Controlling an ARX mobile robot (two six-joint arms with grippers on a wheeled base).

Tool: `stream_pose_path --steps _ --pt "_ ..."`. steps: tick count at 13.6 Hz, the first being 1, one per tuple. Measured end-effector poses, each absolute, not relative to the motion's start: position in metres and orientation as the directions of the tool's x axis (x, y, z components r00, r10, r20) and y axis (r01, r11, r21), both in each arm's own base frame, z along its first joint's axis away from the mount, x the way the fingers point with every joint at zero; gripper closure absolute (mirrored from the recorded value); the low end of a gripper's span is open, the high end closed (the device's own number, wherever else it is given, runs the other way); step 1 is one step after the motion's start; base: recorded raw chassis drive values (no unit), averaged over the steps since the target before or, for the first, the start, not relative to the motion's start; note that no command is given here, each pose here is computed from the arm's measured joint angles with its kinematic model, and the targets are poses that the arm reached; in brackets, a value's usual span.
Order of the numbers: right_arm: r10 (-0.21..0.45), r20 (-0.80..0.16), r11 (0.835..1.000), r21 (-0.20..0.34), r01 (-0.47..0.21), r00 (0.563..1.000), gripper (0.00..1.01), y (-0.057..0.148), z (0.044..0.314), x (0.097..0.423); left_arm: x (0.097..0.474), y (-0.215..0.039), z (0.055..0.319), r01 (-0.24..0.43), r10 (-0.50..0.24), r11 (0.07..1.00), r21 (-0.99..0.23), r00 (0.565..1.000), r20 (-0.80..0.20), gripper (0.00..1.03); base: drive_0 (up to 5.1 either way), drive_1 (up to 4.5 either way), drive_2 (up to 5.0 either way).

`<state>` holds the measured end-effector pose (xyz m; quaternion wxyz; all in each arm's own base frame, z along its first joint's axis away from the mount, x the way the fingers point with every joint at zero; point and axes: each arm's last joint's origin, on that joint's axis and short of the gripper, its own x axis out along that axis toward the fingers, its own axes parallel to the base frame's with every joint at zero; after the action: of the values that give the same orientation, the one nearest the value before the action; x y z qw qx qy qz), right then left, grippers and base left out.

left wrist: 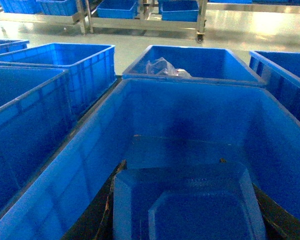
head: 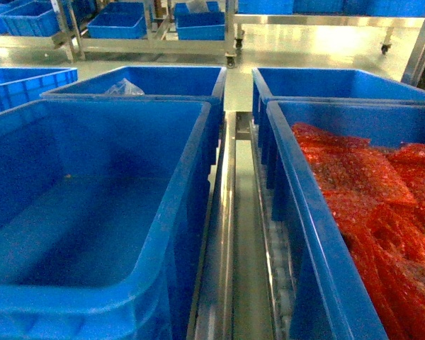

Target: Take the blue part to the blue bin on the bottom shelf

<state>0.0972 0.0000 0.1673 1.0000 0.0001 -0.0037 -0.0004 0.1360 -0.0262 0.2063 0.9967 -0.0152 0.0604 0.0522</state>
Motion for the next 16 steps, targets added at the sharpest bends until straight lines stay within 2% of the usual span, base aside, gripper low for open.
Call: stream_pose_path --steps 16 --pt "0.000 0.002 1.000 0.000 0.000 1.000 0.03 0.0000 0.1669 0.0972 0.1361 -0.0263 0.2062 -0.104 0.101 0.994 -0.024 0.987 -0.123 0.59 0.0 0.00 0.0"
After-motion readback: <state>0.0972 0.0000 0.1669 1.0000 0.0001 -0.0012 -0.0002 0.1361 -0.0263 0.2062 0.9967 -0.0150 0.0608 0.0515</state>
